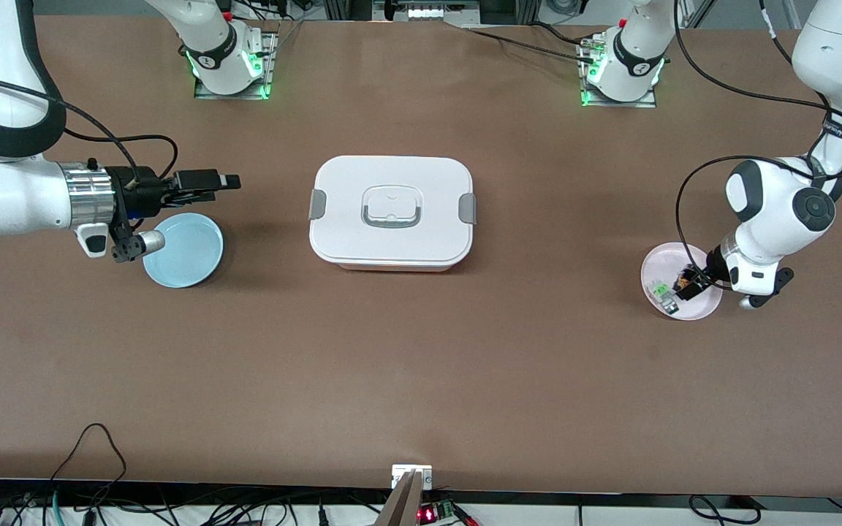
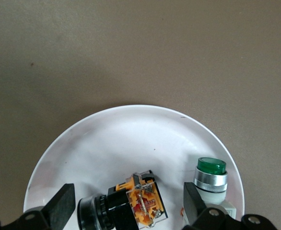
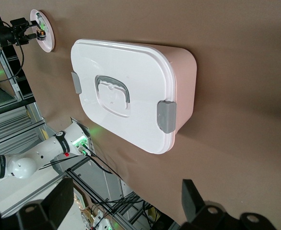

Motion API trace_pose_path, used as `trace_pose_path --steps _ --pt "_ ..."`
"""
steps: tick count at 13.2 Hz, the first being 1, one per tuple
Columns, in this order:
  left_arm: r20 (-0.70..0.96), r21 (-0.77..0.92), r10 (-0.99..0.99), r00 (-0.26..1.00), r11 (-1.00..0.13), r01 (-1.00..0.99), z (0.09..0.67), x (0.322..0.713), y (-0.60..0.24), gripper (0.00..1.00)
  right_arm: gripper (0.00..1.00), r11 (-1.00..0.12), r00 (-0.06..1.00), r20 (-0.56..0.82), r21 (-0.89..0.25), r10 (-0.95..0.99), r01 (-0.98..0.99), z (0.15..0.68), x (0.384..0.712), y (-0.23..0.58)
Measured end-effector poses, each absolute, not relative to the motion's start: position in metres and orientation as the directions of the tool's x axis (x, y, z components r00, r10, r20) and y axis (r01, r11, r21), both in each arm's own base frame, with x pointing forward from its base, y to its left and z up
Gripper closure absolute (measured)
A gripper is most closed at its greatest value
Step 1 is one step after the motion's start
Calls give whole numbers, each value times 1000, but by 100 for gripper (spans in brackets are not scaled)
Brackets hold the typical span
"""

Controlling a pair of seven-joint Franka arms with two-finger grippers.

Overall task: Transfer orange switch to right arm and place
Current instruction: 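Close the left gripper on the orange switch while the right gripper waits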

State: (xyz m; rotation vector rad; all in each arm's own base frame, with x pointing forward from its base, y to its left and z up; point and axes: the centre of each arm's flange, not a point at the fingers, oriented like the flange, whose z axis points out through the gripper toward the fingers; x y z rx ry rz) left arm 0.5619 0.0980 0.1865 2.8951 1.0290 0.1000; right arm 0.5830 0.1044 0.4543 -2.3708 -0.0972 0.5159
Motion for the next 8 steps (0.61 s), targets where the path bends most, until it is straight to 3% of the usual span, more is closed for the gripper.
trace_pose_path --steps 8 --pt "16 71 671 741 -740 669 187 559 97 0 0 -753 918 -339 -654 208 -71 454 583 104"
